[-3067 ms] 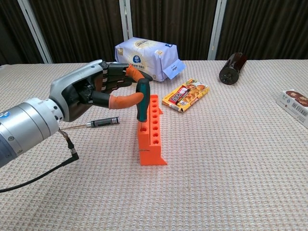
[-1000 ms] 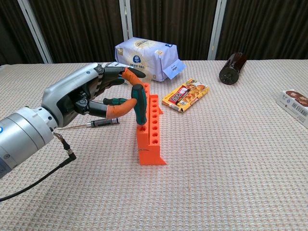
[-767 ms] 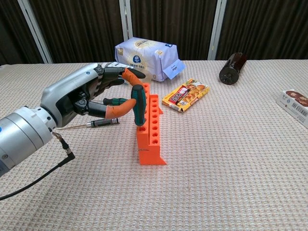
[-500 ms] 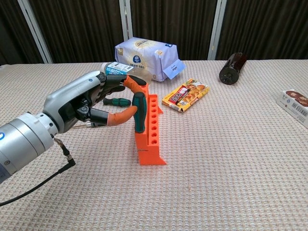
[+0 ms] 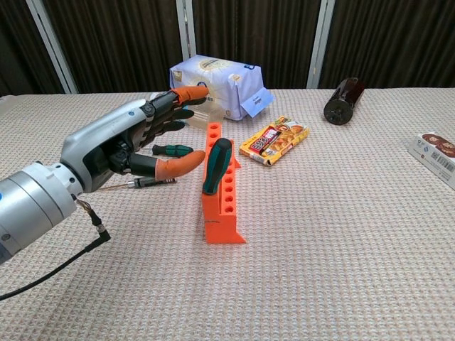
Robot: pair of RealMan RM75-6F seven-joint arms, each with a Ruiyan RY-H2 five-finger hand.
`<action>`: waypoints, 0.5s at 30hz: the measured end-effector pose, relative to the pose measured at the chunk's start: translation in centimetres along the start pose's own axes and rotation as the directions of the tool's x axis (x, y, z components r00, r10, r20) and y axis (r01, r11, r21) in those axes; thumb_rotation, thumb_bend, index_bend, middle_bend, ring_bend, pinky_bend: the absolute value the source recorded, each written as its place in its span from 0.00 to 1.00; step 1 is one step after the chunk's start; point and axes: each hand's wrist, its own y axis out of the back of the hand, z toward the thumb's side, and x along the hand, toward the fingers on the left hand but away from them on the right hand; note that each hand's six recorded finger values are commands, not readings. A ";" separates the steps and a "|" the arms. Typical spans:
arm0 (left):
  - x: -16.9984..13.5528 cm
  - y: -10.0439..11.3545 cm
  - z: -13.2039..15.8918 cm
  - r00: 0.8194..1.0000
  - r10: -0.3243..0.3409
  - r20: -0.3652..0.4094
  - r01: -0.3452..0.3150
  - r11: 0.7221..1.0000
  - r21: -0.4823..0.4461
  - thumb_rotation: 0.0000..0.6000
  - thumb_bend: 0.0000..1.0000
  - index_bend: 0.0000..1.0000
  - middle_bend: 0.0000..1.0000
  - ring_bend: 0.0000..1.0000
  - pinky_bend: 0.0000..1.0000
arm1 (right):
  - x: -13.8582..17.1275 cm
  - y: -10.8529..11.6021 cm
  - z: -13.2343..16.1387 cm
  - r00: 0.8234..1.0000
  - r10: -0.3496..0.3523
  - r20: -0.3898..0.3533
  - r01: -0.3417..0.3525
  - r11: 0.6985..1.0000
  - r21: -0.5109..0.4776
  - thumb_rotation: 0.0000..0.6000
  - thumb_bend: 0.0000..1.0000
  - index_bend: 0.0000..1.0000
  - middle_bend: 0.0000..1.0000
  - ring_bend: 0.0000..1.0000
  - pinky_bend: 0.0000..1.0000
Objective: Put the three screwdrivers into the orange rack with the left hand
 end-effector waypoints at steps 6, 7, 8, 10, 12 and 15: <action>-0.4 3.5 0.5 0.996 0.086 0.025 -0.087 0.996 0.033 0.88 0.38 0.20 0.04 0.00 0.00 | 0.0 0.0 -0.1 1.000 0.000 0.001 0.000 1.000 -0.001 1.00 0.00 0.02 0.00 0.00 0.02; -0.5 4.1 0.4 0.995 0.096 0.022 -0.097 0.994 0.049 0.88 0.41 0.24 0.06 0.00 0.00 | 0.0 0.0 -0.1 1.000 0.000 0.000 0.000 1.000 -0.001 1.00 0.00 0.02 0.00 0.00 0.02; -0.5 4.7 0.3 0.994 0.105 0.017 -0.106 0.992 0.070 0.89 0.43 0.27 0.06 0.00 0.00 | 0.0 0.0 -0.1 1.000 0.001 -0.001 -0.001 1.000 -0.001 1.00 0.00 0.02 0.00 0.00 0.02; -0.6 6.3 0.0 0.992 0.127 0.000 -0.125 0.983 0.137 0.93 0.48 0.35 0.08 0.00 0.00 | -0.1 -0.1 -0.1 1.000 0.002 -0.003 -0.002 1.000 -0.003 1.00 0.00 0.02 0.00 0.00 0.02; -0.6 7.8 -0.4 0.989 0.145 -0.023 -0.136 0.966 0.218 0.98 0.50 0.41 0.09 0.00 0.00 | -0.1 -0.2 -0.1 1.000 0.004 -0.006 -0.004 1.000 -0.002 1.00 0.00 0.02 0.00 0.00 0.03; -0.6 9.5 -1.1 0.985 0.157 -0.068 -0.125 0.933 0.336 1.00 0.53 0.46 0.10 0.00 0.00 | -0.2 -0.2 0.1 1.000 0.006 -0.010 -0.006 1.000 -0.001 1.00 0.00 0.02 0.00 0.00 0.03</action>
